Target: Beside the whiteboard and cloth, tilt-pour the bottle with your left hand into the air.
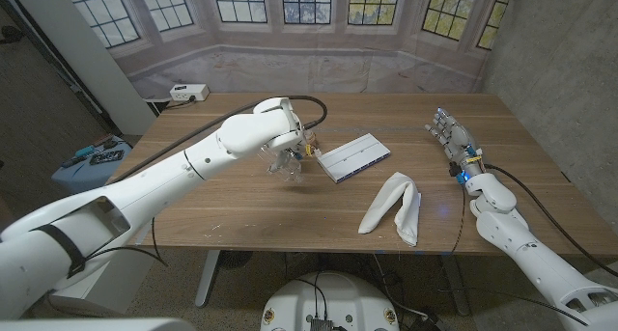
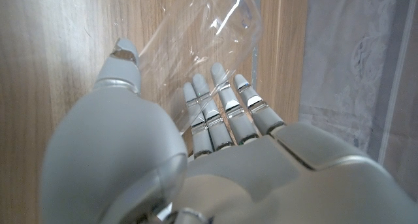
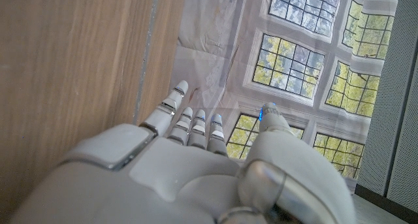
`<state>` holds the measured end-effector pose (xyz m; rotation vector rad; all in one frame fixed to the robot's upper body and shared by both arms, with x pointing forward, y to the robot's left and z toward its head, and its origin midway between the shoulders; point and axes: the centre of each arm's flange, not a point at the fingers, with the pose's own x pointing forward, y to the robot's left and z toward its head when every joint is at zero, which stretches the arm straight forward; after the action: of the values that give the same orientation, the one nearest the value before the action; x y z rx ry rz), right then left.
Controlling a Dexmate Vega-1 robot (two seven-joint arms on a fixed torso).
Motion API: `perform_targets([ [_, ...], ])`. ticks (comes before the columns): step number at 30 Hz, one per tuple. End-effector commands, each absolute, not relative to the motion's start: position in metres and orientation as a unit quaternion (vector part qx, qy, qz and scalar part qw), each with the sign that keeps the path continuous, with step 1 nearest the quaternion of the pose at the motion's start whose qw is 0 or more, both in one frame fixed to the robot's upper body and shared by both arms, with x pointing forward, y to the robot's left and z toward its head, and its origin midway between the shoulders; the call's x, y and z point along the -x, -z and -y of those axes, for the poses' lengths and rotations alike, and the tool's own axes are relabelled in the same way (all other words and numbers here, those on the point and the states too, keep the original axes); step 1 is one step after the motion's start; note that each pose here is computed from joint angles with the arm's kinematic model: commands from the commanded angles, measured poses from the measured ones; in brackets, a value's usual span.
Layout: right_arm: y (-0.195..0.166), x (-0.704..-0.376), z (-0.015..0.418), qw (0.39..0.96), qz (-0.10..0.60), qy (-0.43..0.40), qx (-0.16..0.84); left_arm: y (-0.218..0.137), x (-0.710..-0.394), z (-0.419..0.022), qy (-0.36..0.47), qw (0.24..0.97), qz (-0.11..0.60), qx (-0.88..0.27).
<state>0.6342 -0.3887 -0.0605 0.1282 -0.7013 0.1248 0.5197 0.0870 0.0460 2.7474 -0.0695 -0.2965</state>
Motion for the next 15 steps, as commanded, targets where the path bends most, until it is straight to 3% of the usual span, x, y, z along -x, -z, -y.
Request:
perform_targets([
  [1,0.0627,-0.6321,0.3907,0.936,0.342,-0.063,-0.058,-0.0437,-0.5145,-0.0872,0.054,0.175,0.026,-0.983],
  [15,0.0628,-0.6267,0.3877,0.936,0.342,-0.063,-0.055,-0.0343,-0.5147,-0.0899,0.045,0.183,0.034,-0.981],
])
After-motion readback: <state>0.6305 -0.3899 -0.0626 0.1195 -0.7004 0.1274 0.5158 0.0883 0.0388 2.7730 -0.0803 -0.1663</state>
